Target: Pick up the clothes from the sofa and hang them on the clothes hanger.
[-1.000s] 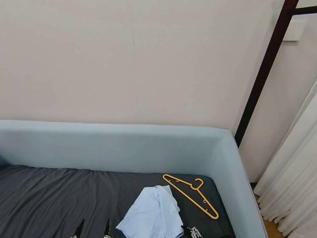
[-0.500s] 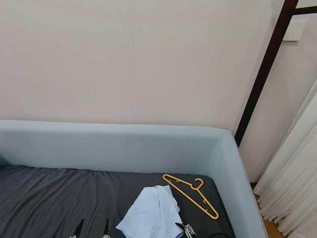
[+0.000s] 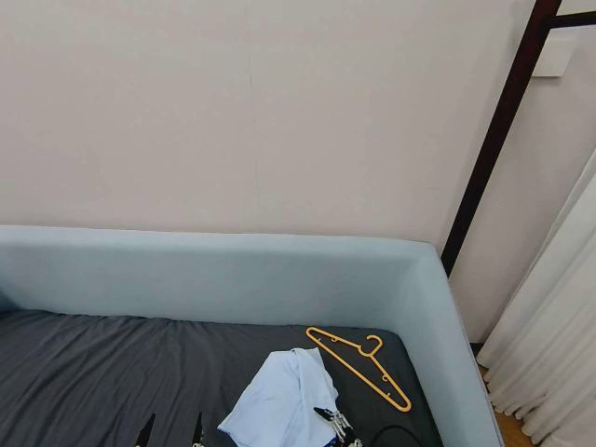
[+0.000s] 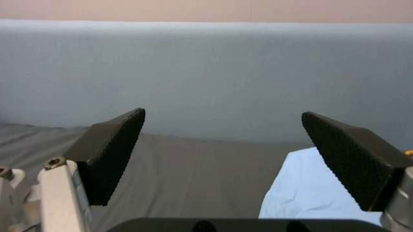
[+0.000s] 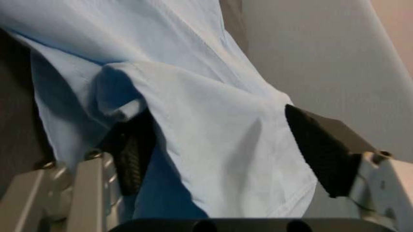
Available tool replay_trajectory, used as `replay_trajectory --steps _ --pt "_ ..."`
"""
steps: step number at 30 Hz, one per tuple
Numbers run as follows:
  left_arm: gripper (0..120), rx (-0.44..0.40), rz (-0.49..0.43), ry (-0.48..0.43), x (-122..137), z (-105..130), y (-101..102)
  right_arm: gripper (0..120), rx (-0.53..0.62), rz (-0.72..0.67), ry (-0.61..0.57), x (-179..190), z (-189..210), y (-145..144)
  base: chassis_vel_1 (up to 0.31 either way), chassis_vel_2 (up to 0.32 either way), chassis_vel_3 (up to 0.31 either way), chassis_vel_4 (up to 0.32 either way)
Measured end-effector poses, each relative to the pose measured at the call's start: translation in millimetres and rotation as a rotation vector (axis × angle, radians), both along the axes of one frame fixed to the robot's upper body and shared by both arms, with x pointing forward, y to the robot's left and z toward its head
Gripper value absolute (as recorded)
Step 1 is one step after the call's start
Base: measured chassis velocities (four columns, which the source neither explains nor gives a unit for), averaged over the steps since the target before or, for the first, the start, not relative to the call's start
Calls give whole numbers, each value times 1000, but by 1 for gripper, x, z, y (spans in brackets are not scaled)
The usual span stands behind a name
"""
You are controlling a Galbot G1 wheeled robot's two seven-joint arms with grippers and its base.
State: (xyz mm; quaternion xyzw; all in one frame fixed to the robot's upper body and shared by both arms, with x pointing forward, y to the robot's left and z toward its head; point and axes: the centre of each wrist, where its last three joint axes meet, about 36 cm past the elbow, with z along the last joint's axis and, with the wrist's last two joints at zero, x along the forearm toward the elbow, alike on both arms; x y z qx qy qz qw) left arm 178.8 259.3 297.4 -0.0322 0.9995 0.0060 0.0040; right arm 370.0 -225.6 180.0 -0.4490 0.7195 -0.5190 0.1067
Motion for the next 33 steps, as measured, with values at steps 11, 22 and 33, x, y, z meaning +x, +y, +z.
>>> replay_trajectory --steps 11,22,33 --pt "94 1 0 -3 0 0 0 32 9 30 -4 -1 0 11 0 0 0 0" --pt "94 -2 3 -3 -1 -1 -1 0 31 27 -7 -3 -4 14 0 0 0 0" --pt "94 -2 -1 -3 1 -4 -1 0 106 -7 -34 2 16 23 0 0 0 0"
